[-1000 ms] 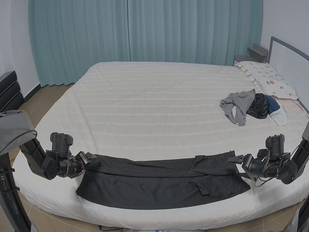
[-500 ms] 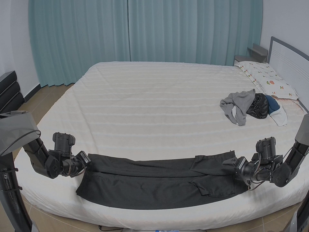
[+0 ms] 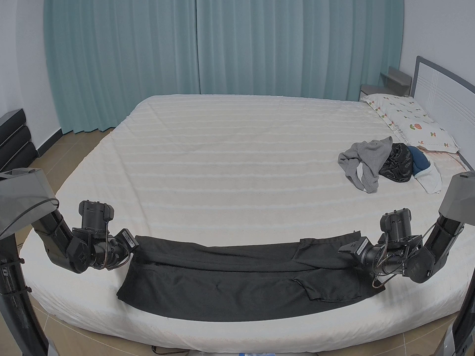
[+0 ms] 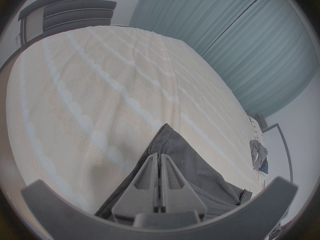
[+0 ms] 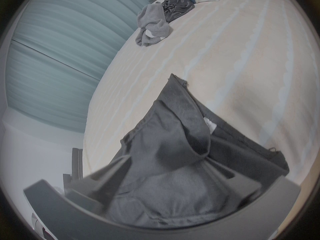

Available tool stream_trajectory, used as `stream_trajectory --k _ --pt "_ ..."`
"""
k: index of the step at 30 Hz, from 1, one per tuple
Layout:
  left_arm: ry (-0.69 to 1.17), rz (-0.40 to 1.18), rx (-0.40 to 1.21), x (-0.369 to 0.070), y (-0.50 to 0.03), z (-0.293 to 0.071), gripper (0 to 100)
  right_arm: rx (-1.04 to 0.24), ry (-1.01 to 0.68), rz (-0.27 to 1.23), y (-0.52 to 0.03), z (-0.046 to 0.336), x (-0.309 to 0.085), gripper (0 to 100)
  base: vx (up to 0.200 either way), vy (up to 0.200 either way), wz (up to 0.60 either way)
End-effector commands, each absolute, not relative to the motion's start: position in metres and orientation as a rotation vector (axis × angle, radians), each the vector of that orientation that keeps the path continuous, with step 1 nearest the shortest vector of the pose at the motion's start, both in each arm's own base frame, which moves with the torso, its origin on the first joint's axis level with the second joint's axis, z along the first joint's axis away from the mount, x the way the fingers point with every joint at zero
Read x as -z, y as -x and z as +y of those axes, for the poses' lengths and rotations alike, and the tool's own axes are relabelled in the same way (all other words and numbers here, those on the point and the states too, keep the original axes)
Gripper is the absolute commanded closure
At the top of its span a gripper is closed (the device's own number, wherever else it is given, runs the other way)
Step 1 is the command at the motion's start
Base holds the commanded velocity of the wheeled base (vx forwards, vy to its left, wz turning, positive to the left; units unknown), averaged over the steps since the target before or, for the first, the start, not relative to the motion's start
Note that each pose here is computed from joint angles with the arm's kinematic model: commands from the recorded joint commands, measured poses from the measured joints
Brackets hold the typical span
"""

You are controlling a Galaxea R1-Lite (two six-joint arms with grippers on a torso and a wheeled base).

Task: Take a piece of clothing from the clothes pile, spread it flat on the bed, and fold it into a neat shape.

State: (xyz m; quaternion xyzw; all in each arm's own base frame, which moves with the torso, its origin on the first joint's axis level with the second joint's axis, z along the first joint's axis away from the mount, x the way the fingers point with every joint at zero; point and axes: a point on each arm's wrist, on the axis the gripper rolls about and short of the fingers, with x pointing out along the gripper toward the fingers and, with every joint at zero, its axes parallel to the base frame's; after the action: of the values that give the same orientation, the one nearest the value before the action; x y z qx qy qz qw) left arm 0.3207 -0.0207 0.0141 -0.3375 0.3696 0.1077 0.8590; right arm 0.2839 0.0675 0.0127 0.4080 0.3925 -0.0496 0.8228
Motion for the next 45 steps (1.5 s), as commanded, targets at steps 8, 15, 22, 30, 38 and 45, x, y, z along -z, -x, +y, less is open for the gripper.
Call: stream_trajectory --k 8,15,22,30,38,45 --pt "0.710 0.760 -0.221 -0.019 -0.321 -0.021 100 0.143 -0.864 0.834 -0.291 0.064 -0.009 100 0.000 0.000 0.00" --pt "0.714 0.737 -0.217 -0.023 -0.326 -0.020 100 0.131 -0.884 0.781 -0.299 0.061 -0.020 100 0.000 0.000 0.00" --pt "0.811 0.610 -0.233 -0.043 -0.352 -0.020 100 0.093 -0.920 0.627 -0.336 0.055 -0.046 100 0.000 0.000 0.00" --pt "0.809 0.470 -0.259 -0.049 -0.375 -0.019 100 0.058 -0.940 0.520 -0.372 0.052 -0.059 100 0.000 0.000 0.00" --pt "0.811 0.376 -0.198 -0.037 -0.384 -0.029 100 0.053 -0.944 0.509 -0.389 0.051 -0.050 100 0.000 0.000 0.00" --pt "0.813 0.364 -0.195 -0.039 -0.385 -0.028 100 0.048 -0.950 0.481 -0.395 0.047 -0.055 100 0.000 0.000 0.00"
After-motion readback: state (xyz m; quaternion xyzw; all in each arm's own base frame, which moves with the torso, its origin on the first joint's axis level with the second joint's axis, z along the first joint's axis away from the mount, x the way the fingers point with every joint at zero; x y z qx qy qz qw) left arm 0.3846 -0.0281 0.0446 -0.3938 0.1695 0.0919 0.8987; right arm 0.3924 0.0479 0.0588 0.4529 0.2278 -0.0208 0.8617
